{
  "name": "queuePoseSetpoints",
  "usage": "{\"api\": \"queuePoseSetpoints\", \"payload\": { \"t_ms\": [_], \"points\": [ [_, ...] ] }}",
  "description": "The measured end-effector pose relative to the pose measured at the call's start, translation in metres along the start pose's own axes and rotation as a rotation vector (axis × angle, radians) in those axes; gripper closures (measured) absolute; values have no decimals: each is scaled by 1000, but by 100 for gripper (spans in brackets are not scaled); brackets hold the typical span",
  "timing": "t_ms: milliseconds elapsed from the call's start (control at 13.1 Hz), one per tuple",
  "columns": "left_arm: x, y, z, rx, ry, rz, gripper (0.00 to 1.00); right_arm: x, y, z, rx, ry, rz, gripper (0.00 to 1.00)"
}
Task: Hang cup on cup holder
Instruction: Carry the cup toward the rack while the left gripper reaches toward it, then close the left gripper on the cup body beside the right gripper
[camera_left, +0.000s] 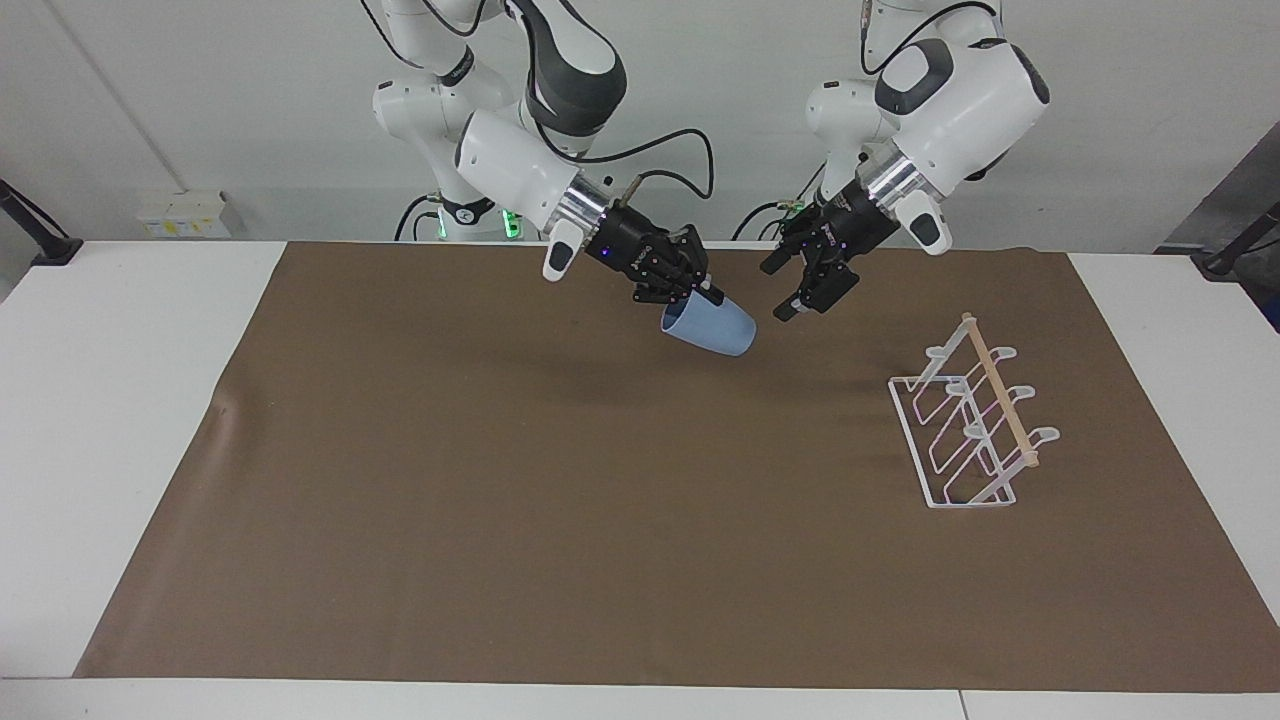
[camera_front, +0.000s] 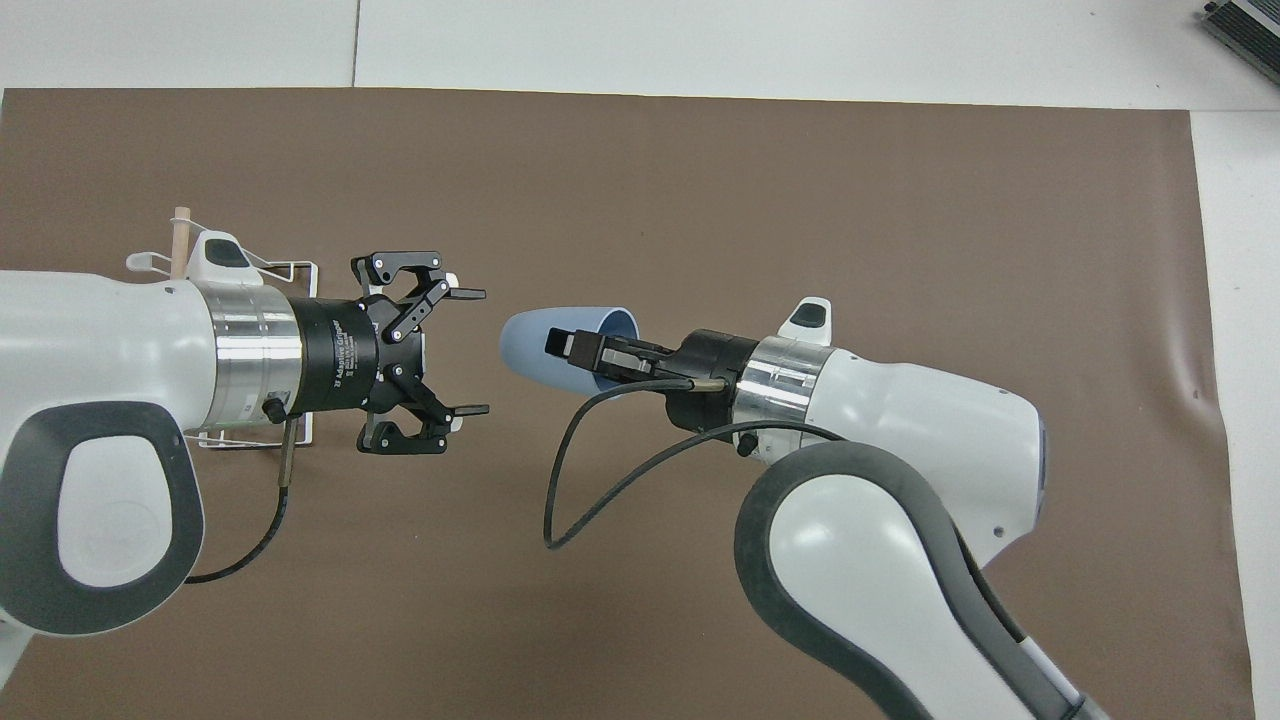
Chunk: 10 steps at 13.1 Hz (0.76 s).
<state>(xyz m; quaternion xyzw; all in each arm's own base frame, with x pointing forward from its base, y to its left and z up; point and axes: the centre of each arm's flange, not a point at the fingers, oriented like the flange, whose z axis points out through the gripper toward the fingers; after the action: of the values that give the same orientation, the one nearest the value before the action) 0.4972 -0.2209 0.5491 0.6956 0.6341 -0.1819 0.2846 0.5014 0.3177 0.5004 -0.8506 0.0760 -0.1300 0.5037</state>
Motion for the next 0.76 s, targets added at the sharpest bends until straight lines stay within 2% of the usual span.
{"api": "queuePoseSetpoints", "payload": {
  "t_ms": [382, 763],
  "points": [
    [5, -5, 12, -9, 10, -37, 0, -11, -16, 0, 14, -5, -9, 94],
    [-3, -11, 24, -6, 12, -29, 0, -23, -24, 5, 48, 27, 44, 94]
  ]
}}
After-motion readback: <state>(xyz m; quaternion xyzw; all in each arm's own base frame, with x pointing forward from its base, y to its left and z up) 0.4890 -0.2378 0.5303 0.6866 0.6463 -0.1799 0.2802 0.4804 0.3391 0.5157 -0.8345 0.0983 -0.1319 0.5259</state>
